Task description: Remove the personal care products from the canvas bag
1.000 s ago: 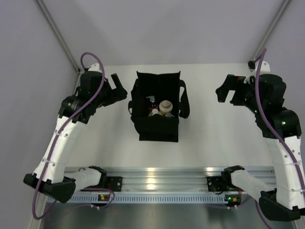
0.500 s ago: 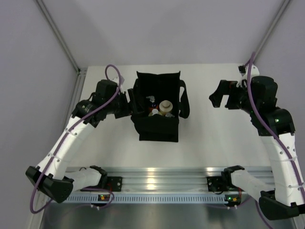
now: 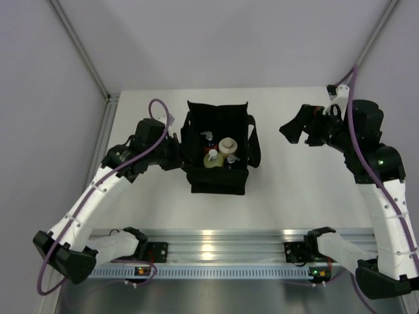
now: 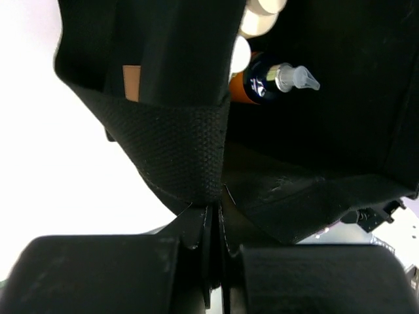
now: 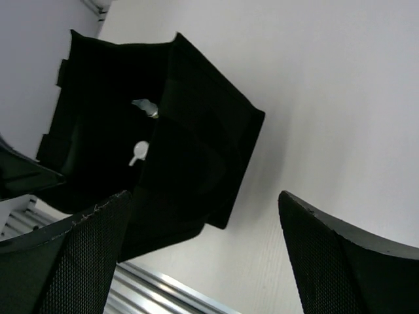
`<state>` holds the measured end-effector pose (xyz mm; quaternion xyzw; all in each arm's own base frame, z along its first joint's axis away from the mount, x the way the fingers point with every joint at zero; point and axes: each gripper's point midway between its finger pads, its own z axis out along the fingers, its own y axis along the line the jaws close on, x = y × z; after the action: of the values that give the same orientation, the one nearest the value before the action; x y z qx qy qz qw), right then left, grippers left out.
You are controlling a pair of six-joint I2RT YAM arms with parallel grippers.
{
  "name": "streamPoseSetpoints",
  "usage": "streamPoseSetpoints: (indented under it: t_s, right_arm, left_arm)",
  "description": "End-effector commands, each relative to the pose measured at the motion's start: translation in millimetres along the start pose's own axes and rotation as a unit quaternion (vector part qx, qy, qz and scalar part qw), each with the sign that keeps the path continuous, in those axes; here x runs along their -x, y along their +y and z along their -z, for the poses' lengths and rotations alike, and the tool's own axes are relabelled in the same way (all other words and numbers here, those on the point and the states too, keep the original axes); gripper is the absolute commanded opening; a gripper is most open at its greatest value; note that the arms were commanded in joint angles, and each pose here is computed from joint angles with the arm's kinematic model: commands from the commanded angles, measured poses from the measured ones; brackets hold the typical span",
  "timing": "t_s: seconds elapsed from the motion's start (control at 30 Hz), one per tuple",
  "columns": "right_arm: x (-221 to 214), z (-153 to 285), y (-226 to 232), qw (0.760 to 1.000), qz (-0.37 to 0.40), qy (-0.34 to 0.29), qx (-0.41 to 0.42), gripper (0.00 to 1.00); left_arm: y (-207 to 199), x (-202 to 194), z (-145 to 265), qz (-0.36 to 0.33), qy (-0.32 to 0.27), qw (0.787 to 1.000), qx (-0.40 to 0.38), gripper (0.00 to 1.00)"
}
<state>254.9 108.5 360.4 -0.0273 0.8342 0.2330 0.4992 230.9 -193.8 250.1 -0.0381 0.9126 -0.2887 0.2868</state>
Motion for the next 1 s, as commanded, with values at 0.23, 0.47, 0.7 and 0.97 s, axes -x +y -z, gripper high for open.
streamPoseSetpoints:
  t_s: [0.23, 0.47, 0.7, 0.97]
  right_arm:
    - [32.2, -25.9, 116.7, 0.987, 0.03, -0.011, 0.159, 0.73]
    - [2.3, -60.4, 162.0, 0.985, 0.07, 0.033, 0.156, 0.64]
    - [-55.2, -100.3, 188.6, 0.982, 0.114, 0.091, 0.122, 0.54]
    - [-89.7, -138.4, 152.6, 0.989, 0.103, 0.108, 0.006, 0.5]
  left_arm:
    - [-0.8, -39.3, -29.9, -0.053, 0.05, 0.997, -0.007, 0.0]
    - [29.0, -52.8, -34.8, -0.031, 0.036, 0.998, 0.047, 0.0]
    - [32.1, -49.8, -32.9, -0.015, 0.012, 0.999, 0.05, 0.0]
    - [21.9, -23.5, -19.9, 0.028, -0.049, 0.997, 0.049, 0.0]
